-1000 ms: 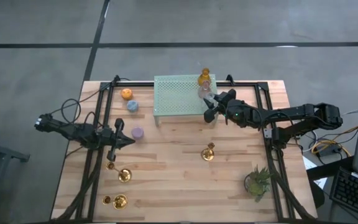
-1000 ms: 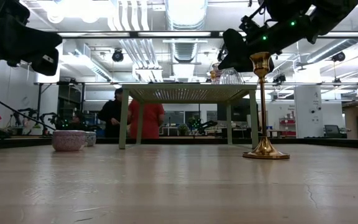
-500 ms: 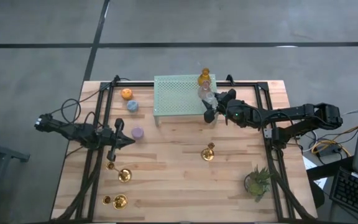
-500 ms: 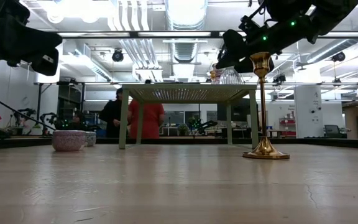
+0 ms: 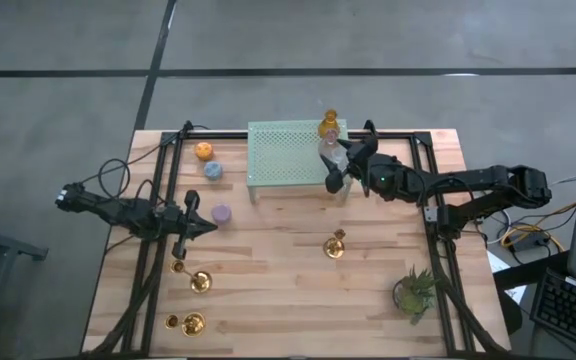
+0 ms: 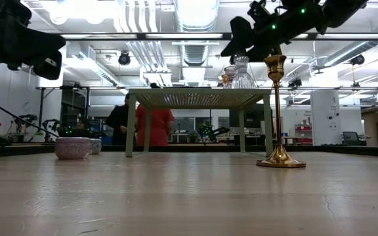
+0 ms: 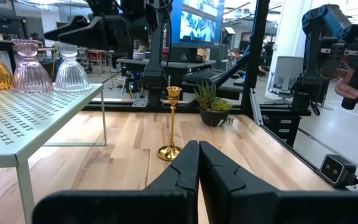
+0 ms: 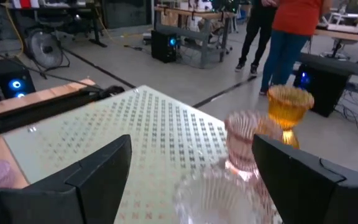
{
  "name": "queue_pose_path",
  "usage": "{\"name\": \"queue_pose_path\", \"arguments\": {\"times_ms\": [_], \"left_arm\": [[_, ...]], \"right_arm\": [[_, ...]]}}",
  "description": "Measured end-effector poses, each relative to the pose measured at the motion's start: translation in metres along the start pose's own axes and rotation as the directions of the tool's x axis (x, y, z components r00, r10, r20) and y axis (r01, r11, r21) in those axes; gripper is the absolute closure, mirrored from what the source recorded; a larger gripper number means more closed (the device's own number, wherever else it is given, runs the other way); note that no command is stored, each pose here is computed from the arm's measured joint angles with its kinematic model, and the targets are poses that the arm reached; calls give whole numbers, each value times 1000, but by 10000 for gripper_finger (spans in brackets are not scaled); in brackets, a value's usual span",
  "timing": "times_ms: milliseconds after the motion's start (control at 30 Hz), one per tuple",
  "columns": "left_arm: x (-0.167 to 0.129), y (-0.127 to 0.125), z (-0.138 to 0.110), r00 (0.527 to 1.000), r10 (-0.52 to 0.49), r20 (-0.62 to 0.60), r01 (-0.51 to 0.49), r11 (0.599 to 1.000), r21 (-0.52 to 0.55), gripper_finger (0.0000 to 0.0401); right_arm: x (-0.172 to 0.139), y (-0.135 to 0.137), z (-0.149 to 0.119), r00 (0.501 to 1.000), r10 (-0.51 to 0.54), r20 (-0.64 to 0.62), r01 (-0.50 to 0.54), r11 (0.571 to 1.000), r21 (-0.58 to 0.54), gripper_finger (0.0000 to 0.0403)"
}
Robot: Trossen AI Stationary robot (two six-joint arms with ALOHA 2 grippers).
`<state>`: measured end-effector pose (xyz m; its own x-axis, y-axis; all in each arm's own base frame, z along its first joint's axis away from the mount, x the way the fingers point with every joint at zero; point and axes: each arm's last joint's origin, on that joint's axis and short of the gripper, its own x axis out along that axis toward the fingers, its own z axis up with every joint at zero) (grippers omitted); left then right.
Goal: Pick & Place candle stick holders
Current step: Put the top gold candle holder on the shelf
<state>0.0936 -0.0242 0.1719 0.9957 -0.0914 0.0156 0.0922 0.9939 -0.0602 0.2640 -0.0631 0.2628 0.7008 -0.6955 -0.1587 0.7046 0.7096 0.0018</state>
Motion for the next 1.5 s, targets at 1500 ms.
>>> {"name": "queue_pose_path", "arguments": {"times_ms": [1500], "left_arm": [[0,0,0,1000,0,0,0,1000,0,387]], "right_arm": [[-113,70,4,840,478,-256,-523,840,-144,76]]}}
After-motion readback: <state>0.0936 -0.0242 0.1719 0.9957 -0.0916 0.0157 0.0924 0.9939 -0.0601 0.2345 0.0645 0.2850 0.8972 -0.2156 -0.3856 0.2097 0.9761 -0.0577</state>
